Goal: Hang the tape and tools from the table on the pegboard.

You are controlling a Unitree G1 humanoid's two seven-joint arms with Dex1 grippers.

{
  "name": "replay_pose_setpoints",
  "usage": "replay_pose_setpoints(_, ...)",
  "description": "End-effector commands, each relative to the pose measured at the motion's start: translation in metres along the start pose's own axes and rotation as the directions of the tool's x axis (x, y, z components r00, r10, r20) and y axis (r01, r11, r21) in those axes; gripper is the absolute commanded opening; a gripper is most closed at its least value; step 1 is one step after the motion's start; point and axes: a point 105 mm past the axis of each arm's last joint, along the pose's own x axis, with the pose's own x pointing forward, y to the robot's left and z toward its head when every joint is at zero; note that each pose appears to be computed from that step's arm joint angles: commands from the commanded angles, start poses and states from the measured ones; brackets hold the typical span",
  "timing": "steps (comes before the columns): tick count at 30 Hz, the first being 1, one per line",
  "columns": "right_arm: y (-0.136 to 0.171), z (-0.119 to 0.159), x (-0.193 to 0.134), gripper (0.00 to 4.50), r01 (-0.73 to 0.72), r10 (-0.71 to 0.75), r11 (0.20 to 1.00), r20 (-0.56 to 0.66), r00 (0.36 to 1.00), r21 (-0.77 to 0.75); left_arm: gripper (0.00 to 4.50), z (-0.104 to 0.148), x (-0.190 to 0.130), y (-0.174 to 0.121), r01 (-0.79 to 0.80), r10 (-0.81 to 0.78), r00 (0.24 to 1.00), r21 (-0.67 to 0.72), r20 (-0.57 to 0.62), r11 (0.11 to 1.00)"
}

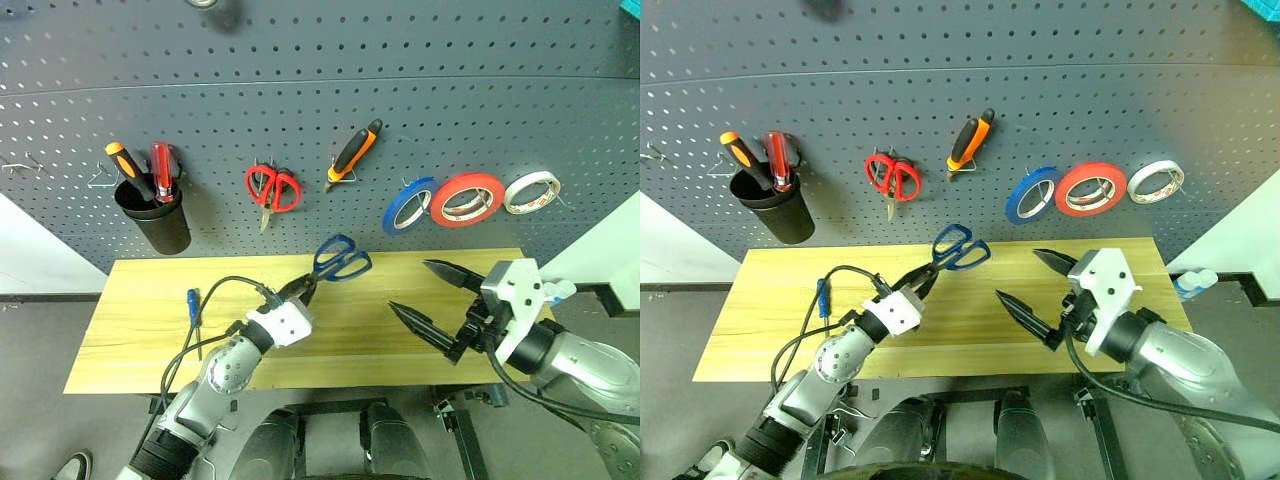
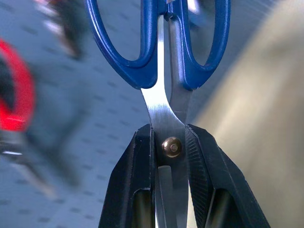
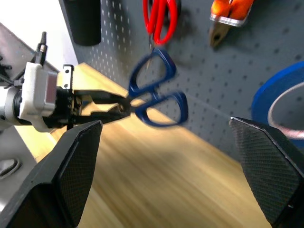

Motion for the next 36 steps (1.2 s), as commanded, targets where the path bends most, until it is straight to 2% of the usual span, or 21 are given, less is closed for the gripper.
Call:
replay_pose_setpoints(1, 0.001, 0.012, -0.012, 4.5, -0.012, 0.013, 1.0, 0.057, 0.998, -0.025, 0.58, 0.014, -0.004, 0.033, -0.162, 0.158, 0.983, 0.039, 0.092, 0.986)
replay_pose_setpoints(8, 0.0, 0.03, -0.032, 4.5, -0.022, 0.027, 0.999, 0.143, 0.989, -0.039, 0.57, 0.031, -0.018, 0.08, -0.406, 0.382, 0.901, 0.09, 0.204, 0.91)
replay_pose_setpoints(13, 0.001, 0.043, -0.038, 4.5, -0.032, 0.039, 0.999, 0.21, 0.977, -0.034, 0.57, 0.035, -0.02, 0.095, -0.484, 0.452, 0.86, 0.101, 0.236, 0.869)
replay_pose_setpoints(21, -0.001, 0.048, -0.037, 4.5, -0.021, 0.03, 0.999, 0.232, 0.972, -0.039, 0.57, 0.017, -0.016, 0.091, -0.467, 0.454, 0.878, 0.067, 0.15, 0.882)
replay_pose_setpoints(29, -0.003, 0.048, -0.037, 4.5, -0.008, 0.017, 0.999, 0.227, 0.974, -0.041, 0.57, 0.001, -0.015, 0.092, -0.482, 0.484, 0.874, -0.04, 0.049, 0.875)
replay_pose_setpoints(36, -0.003, 0.048, -0.037, 4.5, -0.005, 0.014, 0.999, 0.226, 0.974, -0.041, 0.57, -0.003, -0.012, 0.081, -0.435, 0.439, 0.898, -0.108, 0.017, 0.894)
